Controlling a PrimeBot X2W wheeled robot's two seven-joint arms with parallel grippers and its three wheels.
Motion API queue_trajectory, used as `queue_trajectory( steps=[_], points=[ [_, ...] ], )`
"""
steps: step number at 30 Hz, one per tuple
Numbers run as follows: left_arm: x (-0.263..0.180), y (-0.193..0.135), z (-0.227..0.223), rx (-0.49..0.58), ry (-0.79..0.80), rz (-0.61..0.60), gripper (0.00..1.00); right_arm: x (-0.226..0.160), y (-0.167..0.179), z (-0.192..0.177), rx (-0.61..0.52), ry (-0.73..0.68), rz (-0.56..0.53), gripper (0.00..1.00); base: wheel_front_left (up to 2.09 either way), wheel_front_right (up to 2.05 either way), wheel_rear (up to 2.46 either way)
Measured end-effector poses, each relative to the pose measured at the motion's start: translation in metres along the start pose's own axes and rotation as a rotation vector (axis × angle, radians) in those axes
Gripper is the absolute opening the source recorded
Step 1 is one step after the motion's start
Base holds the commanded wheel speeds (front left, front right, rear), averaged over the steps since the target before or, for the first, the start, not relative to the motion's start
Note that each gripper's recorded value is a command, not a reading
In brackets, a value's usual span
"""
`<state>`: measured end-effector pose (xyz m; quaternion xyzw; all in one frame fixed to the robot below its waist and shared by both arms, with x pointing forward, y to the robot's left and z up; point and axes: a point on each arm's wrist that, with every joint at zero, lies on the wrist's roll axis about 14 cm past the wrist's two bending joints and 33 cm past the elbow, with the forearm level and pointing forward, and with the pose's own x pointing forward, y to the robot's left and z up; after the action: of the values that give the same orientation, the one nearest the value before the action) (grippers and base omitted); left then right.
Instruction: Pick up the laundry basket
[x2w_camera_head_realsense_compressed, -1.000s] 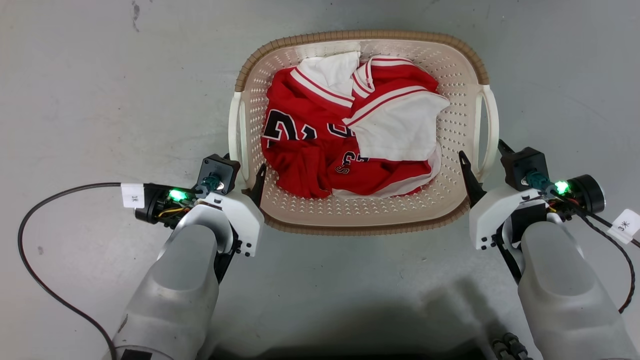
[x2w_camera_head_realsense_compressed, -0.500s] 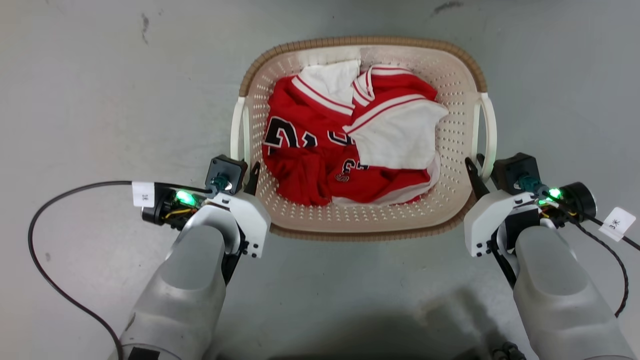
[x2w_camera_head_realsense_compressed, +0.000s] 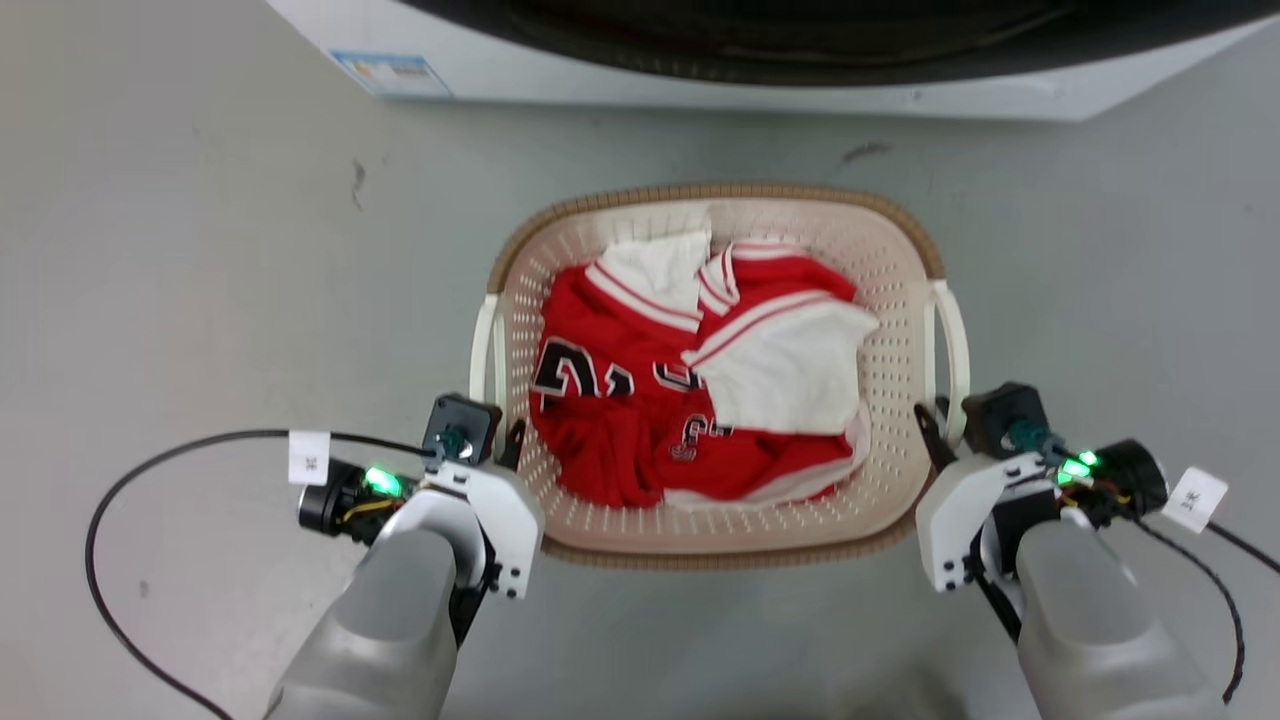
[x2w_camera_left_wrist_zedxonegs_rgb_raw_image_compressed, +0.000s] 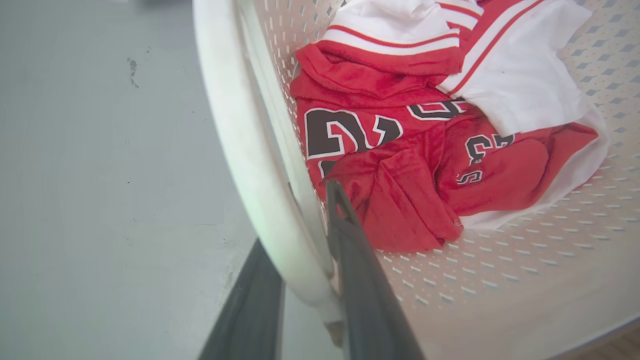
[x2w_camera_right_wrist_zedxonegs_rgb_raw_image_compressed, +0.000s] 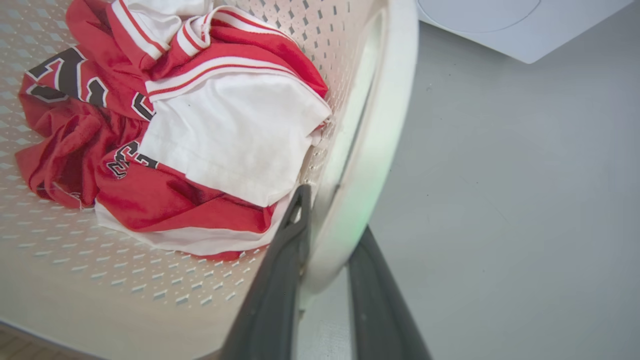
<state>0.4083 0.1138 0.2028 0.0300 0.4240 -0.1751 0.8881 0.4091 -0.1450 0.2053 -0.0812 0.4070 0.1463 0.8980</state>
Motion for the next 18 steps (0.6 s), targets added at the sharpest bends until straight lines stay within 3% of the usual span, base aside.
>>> queue_trajectory(
  steps=[18],
  points=[
    [-0.068, -0.011, 0.021, 0.018, -0.069, 0.032, 0.00, -0.063, 0.014, 0.025, -0.048, -0.072, 0.005, 0.00, 0.00, 0.00, 0.00]
  ],
)
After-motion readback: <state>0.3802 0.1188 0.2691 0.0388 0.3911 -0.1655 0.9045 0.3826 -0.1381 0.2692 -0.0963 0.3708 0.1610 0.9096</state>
